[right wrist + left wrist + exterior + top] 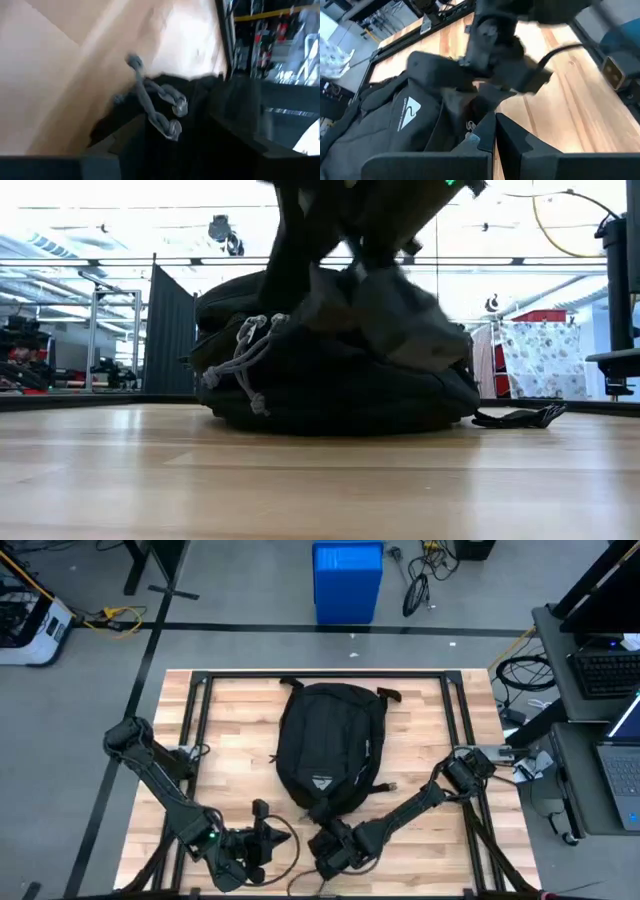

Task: Unpack backpack
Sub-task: Open the black backpack

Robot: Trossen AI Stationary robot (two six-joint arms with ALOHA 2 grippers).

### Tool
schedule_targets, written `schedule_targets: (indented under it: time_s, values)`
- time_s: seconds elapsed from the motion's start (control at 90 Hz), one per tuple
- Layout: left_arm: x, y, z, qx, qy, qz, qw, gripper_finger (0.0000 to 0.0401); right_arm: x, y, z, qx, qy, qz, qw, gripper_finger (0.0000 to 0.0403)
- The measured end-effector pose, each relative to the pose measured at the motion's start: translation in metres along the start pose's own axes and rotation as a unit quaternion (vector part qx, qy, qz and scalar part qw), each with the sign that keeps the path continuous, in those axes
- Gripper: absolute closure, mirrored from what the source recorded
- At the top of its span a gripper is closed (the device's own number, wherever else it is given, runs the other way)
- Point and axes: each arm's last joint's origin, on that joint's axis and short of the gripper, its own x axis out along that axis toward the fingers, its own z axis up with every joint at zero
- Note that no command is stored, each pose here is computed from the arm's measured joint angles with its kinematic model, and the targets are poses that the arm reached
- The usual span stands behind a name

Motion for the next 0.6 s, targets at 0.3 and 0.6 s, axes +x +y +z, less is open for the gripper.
schedule_targets:
  time_s: [0.3, 0.6]
  values:
    - [0.022, -0.005, -0.008, 0.016, 0.029, 0.016, 0.999, 0.0401, 0.034, -0.019, -0.016, 0.119, 0.037, 0.067, 0.990, 0.0259]
    - [0.025, -0.006, -0.009, 0.018, 0.033, 0.015, 0.999, 0.0401, 0.034, -0.018, -0.022, 0.116, 0.058, 0.074, 0.989, 0.0369]
